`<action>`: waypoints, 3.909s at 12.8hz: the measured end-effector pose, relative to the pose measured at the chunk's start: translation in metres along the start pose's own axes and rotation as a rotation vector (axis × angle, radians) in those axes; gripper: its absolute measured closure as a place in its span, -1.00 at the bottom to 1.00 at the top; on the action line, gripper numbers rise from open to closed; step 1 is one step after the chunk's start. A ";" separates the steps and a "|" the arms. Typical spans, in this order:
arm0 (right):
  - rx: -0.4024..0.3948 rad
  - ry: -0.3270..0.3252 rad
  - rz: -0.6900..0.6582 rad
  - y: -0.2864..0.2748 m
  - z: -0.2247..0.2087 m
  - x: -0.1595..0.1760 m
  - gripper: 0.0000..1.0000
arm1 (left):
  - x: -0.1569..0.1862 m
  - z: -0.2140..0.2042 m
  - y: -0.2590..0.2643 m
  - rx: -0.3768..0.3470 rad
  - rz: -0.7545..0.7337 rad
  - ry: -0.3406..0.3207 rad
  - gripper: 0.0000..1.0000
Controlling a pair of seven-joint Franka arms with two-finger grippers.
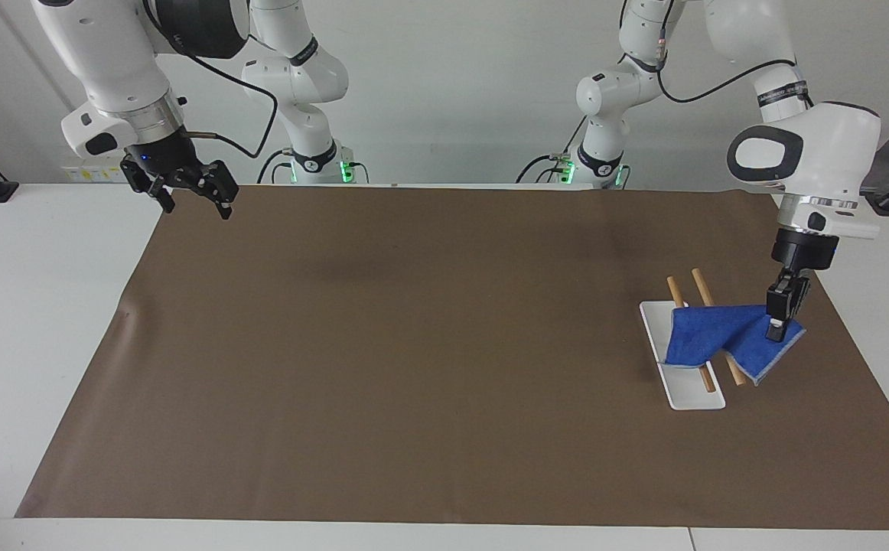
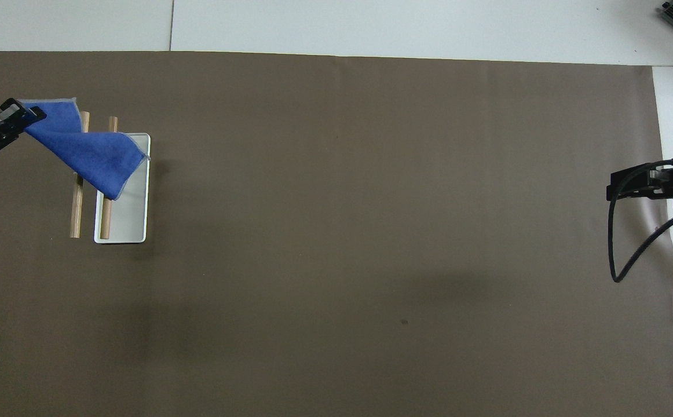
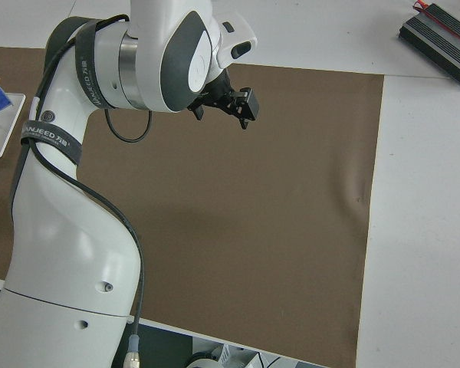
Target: Right arm passes towel to left arm to hang
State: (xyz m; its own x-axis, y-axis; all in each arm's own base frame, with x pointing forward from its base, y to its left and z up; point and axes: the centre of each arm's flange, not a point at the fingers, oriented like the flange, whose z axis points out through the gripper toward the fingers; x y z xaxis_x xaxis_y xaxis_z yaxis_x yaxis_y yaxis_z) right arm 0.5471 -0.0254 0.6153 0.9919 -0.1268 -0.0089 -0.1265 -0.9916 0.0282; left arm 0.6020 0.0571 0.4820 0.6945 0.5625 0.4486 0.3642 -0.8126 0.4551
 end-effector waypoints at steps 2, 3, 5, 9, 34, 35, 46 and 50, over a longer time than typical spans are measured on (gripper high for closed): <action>0.000 -0.003 0.000 0.000 -0.001 -0.001 -1.00 | 0.004 -0.001 -0.011 0.012 -0.004 0.002 0.96; -0.001 -0.005 0.000 0.000 -0.001 -0.002 -1.00 | 0.006 -0.001 -0.021 0.024 -0.015 -0.004 0.96; 0.000 -0.005 0.000 0.001 -0.002 -0.002 -1.00 | 0.005 0.002 -0.041 0.048 -0.033 -0.026 0.96; -0.004 -0.048 0.002 0.001 -0.001 -0.009 -1.00 | -0.015 0.011 -0.054 0.074 -0.041 -0.068 0.96; -0.004 -0.044 -0.008 -0.004 -0.003 -0.011 -1.00 | -0.025 -0.037 -0.056 0.208 0.358 -0.500 -0.64; -0.004 -0.044 -0.007 -0.004 -0.003 -0.011 -1.00 | -0.016 -0.052 -0.046 0.220 0.351 -0.515 -0.65; -0.004 -0.044 -0.007 -0.004 -0.003 -0.011 -1.00 | -0.050 -0.143 0.123 0.355 0.492 -0.572 -0.99; -0.004 -0.044 -0.007 -0.004 -0.003 -0.011 -1.00 | -0.051 -0.160 0.127 0.362 0.495 -0.548 -1.00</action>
State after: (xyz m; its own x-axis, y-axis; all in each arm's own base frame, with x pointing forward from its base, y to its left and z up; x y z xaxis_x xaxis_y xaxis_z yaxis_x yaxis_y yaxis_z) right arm 0.5370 -0.0200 0.6179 0.9912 -0.1211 -0.0534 -0.1195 -0.9923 0.0319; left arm 0.5138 -0.0509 0.6398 0.9976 0.0478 0.0504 0.0486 -0.9987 -0.0152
